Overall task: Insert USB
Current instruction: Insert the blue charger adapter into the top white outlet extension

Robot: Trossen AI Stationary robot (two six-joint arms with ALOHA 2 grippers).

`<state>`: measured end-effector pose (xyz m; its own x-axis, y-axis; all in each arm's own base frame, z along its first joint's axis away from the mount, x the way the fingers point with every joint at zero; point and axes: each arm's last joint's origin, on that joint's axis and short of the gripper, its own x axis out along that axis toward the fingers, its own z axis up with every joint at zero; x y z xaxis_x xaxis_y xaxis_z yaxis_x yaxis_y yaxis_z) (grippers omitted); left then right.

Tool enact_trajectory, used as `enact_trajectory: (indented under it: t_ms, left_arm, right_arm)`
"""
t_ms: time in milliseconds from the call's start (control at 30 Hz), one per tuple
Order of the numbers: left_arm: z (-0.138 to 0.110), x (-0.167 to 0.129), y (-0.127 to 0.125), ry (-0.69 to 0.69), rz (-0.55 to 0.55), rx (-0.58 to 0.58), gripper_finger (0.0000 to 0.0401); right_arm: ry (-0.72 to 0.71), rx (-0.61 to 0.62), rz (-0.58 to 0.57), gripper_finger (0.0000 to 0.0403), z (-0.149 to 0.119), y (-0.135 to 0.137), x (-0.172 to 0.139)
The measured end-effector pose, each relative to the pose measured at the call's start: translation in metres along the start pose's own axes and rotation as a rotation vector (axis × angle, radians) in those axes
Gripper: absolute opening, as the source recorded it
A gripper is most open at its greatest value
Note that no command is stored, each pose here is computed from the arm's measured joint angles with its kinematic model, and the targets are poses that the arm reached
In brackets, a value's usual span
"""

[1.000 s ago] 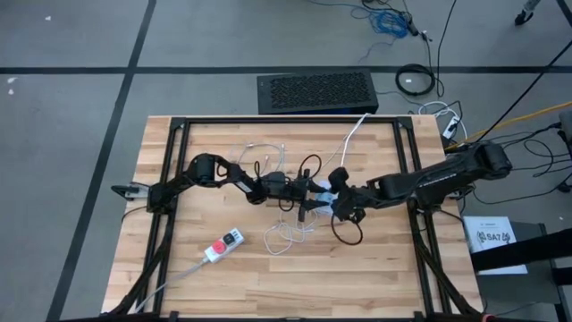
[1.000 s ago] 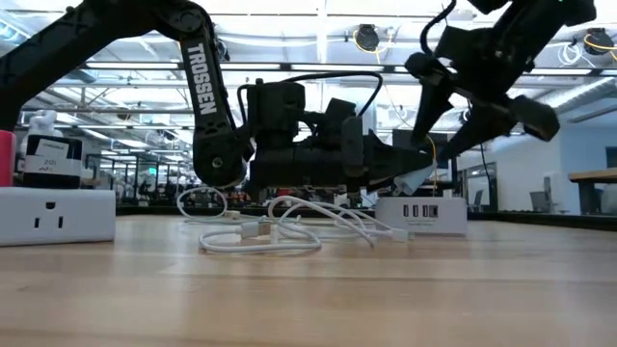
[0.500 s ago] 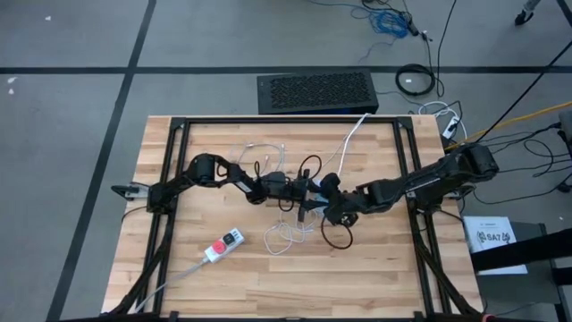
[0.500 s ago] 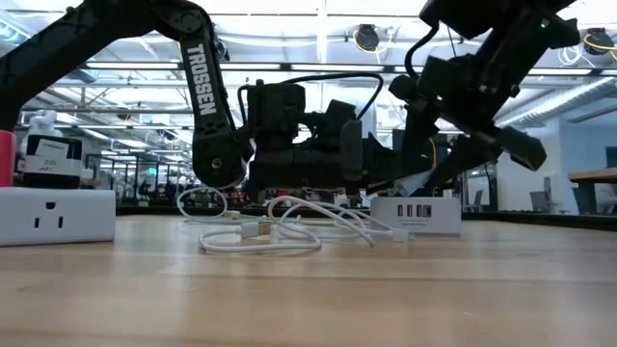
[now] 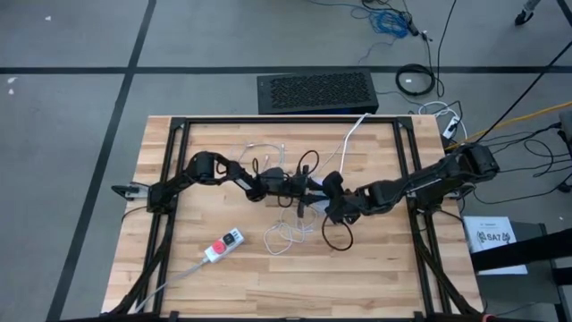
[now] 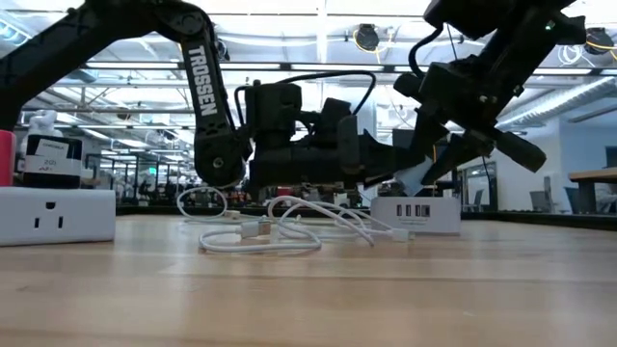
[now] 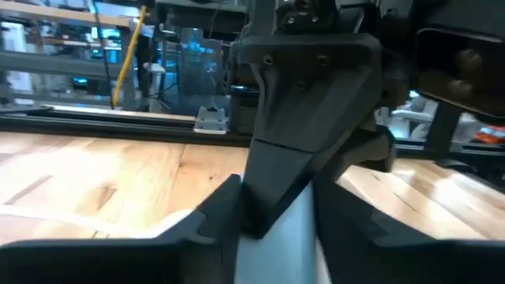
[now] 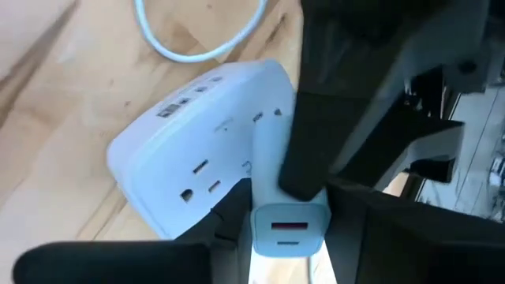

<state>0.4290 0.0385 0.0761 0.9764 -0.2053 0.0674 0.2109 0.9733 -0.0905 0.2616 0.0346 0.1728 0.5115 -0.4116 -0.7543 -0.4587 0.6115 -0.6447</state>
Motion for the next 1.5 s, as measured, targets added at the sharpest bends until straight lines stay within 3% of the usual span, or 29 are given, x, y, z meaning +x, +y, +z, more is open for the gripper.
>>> enact_trajectory:
  t_ms: [267,333,433,567,967,1133,1367,1500]
  left_arm:
    - [0.004,-0.001,0.003,-0.016,-0.005,-0.004,0.0117]
    - [0.005,-0.001,0.003,-0.023,-0.002,0.001,0.0098]
    - [0.006,-0.002,0.004,-0.031,0.02,0.001,0.0029]
    - [0.007,-0.002,0.003,-0.044,0.017,0.003,0.0002]
    - [-0.001,-0.012,0.016,0.043,0.044,-0.049,0.0001]
    - [0.018,-0.026,0.021,0.049,0.108,0.004,0.0001]
    - [0.044,-0.044,0.022,0.185,0.214,0.097,0.0001]
    - [0.047,-0.051,0.022,0.263,0.237,0.105,0.0001]
  right_arm:
    - [0.012,-0.007,0.026,0.0085,0.001,-0.004,-0.006]
    - [0.028,-0.014,0.047,0.0086,0.003,-0.009,-0.01]
    - [0.072,-0.028,0.074,0.0086,0.003,-0.015,-0.017]
    - [0.106,-0.054,0.099,0.0086,0.005,-0.023,-0.026]
    - [0.096,-0.148,0.171,0.0086,0.006,-0.023,-0.035]
    - [0.07,-0.233,0.19,0.0086,0.006,-0.024,-0.033]
    - [0.029,-0.318,0.151,0.0086,0.003,-0.038,-0.025]
    - [0.023,-0.327,0.217,0.0086,-0.003,-0.039,-0.02]
